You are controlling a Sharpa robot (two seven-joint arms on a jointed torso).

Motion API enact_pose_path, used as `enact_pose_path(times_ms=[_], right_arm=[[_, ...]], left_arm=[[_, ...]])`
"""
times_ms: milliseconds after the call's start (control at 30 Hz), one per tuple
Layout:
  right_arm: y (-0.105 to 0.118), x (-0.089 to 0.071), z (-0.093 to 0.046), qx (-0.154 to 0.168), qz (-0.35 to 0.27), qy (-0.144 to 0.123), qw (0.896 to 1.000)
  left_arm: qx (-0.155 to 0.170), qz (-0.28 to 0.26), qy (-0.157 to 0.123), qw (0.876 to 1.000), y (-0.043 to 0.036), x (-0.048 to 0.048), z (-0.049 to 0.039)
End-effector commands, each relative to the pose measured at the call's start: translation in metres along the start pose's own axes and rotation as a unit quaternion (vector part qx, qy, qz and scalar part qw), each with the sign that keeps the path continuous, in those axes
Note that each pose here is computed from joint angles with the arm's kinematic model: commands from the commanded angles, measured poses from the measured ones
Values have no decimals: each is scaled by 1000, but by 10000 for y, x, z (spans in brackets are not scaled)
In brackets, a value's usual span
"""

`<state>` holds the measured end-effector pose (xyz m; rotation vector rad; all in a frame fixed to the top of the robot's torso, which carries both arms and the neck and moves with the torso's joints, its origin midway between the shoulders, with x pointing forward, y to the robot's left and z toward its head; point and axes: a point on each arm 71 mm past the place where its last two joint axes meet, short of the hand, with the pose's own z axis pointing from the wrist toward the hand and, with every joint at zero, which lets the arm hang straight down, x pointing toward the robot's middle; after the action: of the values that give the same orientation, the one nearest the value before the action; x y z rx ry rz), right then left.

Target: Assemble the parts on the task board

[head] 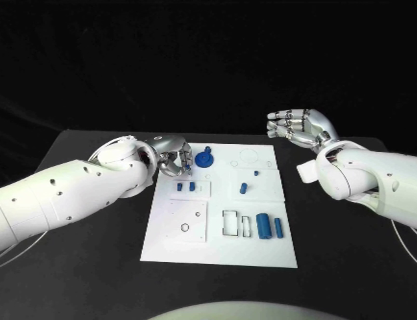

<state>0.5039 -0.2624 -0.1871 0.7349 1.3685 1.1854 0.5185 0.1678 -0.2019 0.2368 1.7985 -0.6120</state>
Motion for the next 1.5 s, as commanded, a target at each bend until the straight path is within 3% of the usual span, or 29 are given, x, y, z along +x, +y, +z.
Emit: enact_pose_path(times_ms=[33,1500], right_arm=[[10,18,-1,-7,2,9,1000],[3,34,1,-7,3,10,1000]], left_arm=[[-4,-3,11,1000,3,19,10],[-13,-5,45,999,7,134,98]])
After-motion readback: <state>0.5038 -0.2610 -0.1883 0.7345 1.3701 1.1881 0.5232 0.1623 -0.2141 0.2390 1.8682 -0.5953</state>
